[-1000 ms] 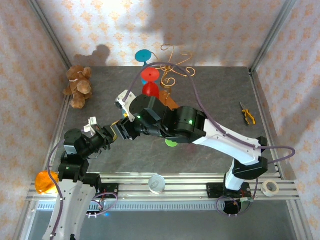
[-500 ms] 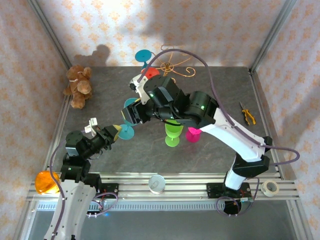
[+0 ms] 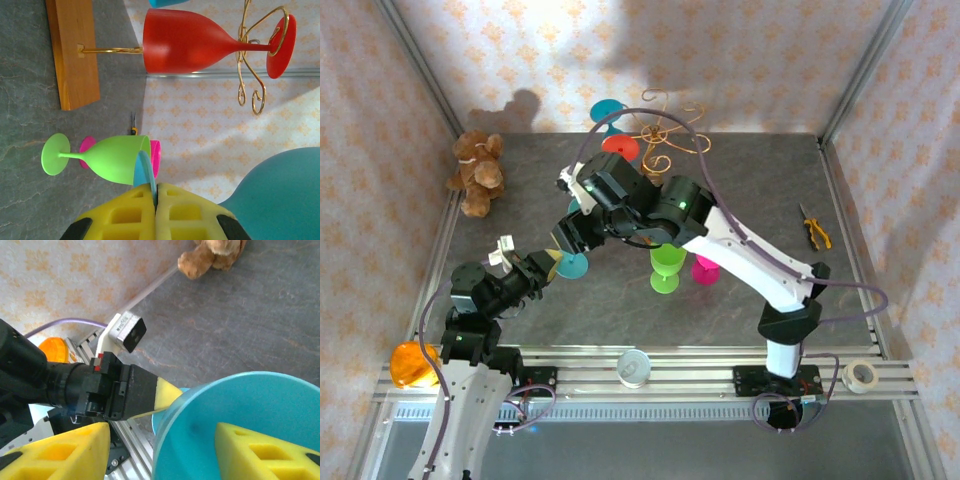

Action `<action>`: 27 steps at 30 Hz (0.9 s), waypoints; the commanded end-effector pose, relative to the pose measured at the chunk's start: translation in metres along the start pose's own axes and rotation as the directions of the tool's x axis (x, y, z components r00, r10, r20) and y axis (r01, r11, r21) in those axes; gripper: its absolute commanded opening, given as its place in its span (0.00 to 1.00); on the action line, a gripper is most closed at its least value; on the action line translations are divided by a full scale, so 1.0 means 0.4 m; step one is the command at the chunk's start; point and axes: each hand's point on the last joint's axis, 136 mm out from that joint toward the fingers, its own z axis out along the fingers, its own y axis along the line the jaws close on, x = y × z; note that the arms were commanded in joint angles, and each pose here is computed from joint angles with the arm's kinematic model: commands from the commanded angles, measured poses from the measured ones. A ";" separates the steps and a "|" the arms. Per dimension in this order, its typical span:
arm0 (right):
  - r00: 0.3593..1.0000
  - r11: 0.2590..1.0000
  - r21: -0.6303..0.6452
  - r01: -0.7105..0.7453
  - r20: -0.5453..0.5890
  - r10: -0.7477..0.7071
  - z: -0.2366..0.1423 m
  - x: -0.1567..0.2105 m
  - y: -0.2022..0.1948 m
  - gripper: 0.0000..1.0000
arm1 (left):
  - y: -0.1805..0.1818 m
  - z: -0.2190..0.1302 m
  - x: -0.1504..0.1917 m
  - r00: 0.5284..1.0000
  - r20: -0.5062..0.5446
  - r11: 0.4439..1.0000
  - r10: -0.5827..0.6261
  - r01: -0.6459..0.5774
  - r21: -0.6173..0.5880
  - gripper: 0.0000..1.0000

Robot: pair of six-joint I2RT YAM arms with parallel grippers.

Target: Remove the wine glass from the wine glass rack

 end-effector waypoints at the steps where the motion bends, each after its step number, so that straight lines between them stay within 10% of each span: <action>1: 1.000 0.999 -0.030 0.026 -0.012 -0.026 -0.010 -0.005 0.010 0.53 | -0.018 -0.004 -0.005 0.999 0.016 0.999 0.031 -0.032 0.035 0.00; 11: 0.992 0.996 -0.078 0.041 -0.113 -0.050 0.031 0.046 0.024 0.29 | -0.005 -0.008 -0.004 0.999 0.025 0.999 0.032 -0.033 0.015 0.00; 16: 0.987 0.996 -0.084 0.038 -0.151 -0.050 0.036 0.071 0.023 0.00 | -0.002 -0.010 -0.006 0.999 0.032 0.999 0.031 -0.031 0.005 0.00; 27: 0.988 0.998 -0.060 -0.017 -0.157 0.008 0.039 0.100 0.007 0.00 | 0.025 -0.008 -0.007 0.999 0.035 0.999 -0.004 0.006 -0.039 0.06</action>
